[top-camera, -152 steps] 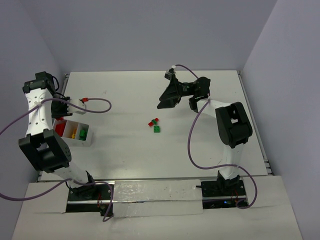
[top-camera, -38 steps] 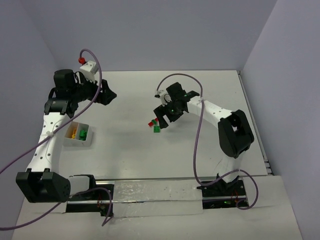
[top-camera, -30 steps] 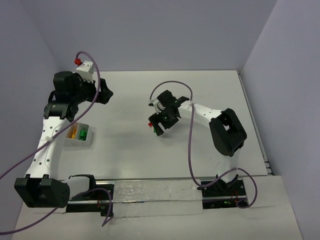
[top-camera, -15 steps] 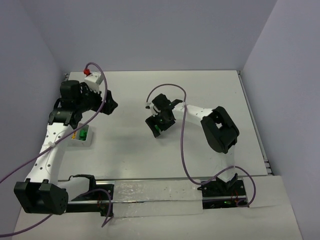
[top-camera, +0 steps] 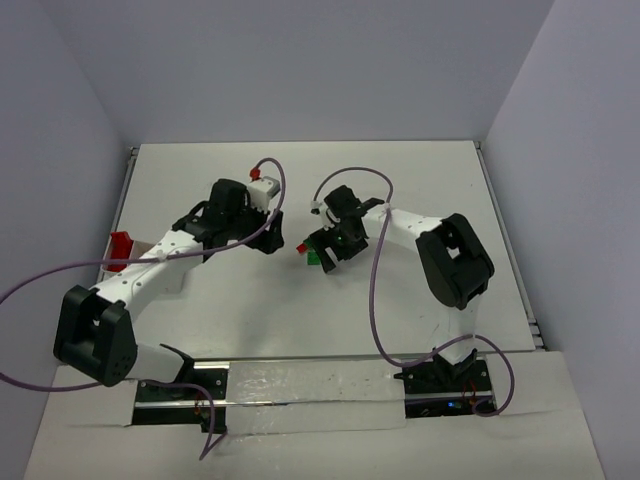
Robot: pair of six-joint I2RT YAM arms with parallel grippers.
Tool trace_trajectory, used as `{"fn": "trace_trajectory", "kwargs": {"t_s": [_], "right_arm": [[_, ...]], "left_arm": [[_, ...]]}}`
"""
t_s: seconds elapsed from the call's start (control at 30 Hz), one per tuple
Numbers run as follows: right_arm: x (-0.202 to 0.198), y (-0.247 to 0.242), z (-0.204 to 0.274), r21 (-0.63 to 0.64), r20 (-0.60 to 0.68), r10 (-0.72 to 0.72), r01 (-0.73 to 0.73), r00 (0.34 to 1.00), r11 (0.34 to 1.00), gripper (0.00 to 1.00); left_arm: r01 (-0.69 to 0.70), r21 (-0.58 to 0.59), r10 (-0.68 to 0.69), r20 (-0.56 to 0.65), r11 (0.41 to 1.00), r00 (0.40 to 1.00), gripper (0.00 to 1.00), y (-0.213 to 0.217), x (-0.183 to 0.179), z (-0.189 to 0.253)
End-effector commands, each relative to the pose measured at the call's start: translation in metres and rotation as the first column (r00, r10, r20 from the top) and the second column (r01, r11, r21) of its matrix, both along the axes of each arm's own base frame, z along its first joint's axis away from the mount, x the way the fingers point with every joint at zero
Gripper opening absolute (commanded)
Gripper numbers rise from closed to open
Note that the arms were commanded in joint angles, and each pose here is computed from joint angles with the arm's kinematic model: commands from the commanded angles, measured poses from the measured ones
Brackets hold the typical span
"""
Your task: Sort the legos into containers by color
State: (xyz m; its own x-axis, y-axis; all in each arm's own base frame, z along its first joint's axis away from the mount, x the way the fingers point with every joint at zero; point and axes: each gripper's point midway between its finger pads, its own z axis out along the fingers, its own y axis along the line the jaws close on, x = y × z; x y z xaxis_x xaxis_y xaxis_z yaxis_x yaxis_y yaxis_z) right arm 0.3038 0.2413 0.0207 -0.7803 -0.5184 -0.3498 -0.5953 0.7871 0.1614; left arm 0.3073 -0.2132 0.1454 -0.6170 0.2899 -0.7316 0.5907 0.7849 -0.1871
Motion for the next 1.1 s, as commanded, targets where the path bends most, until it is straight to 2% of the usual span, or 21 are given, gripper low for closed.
{"fn": "trace_trajectory", "kwargs": {"t_s": [0.0, 0.17, 0.3, 0.47, 0.6, 0.83, 1.07], "right_arm": [[0.007, -0.015, 0.012, 0.044, 0.01, -0.068, 0.068, 0.998, 0.997, 0.89], [0.021, -0.048, 0.012, 0.067, -0.032, -0.169, 0.171, 0.985, 0.983, 0.88], [0.03, -0.068, 0.018, 0.072, -0.023, -0.226, 0.227, 0.974, 0.971, 0.88], [0.034, -0.075, 0.022, 0.079, -0.014, -0.248, 0.248, 0.969, 0.965, 0.88], [0.037, -0.078, 0.027, 0.091, -0.005, -0.258, 0.258, 0.966, 0.962, 0.88], [0.041, -0.084, 0.033, 0.097, 0.009, -0.275, 0.273, 0.961, 0.957, 0.89], [0.043, -0.089, 0.037, 0.105, 0.02, -0.288, 0.285, 0.957, 0.953, 0.9]], "left_arm": [[-0.008, -0.026, 0.011, 0.109, 1.0, 0.994, 0.73, -0.032, 0.019, 0.013], [0.03, 0.049, -0.033, 0.075, 0.998, 0.997, 0.68, -0.064, 0.018, -0.017], [0.055, 0.073, -0.055, -0.007, 0.996, 0.998, 0.63, -0.086, 0.011, -0.036], [0.055, 0.088, -0.049, -0.071, 0.995, 0.996, 0.72, -0.105, -0.004, -0.05], [0.001, 0.118, 0.012, -0.113, 0.993, 0.994, 0.78, -0.115, -0.004, -0.066], [-0.091, 0.183, 0.119, -0.144, 0.979, 0.982, 0.76, -0.114, 0.002, -0.09], [-0.159, 0.239, 0.192, -0.121, 0.958, 0.974, 0.68, -0.102, 0.005, -0.104]]}}
